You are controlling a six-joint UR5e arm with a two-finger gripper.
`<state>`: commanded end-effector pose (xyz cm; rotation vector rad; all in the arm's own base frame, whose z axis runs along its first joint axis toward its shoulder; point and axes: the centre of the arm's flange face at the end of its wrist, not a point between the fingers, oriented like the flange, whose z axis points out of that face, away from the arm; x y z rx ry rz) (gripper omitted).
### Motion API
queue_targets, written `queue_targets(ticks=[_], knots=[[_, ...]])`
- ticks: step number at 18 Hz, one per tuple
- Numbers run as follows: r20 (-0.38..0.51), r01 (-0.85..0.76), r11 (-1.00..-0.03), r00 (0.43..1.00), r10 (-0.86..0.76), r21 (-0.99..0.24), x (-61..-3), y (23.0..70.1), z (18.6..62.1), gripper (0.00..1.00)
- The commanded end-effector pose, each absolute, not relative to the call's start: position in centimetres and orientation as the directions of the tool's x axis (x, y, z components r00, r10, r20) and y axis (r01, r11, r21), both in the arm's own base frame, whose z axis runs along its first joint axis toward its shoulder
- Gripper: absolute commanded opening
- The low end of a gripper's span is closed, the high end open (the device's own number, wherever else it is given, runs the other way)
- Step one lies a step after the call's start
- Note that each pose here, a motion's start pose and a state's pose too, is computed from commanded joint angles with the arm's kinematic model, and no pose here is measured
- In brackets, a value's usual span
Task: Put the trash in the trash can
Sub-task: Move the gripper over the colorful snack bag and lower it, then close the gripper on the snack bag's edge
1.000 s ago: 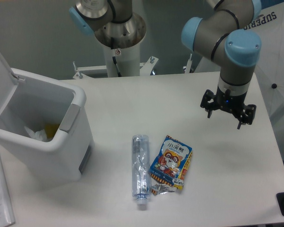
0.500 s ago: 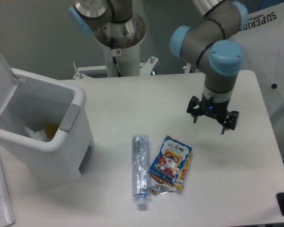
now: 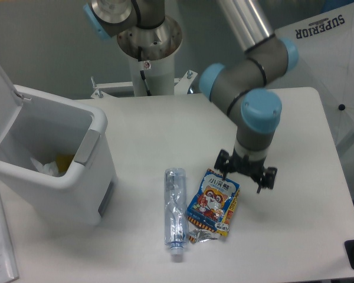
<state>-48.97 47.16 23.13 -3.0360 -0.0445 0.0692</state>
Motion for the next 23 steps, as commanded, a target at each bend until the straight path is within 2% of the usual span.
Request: queue_targets(ticks=[5,10,23], knots=[[-0.002,0.052,-0.996,0.999,0.052,-0.075,-49.1,48.3,21.3,1.00],[0.093,0.093,-0.996,0.991,0.092,-0.002,-49.7,50.8,20.9,1.00],[0.112,0.120,-0.992,0.986,0.123,0.031,-48.9,53.5,17.9,0.99]])
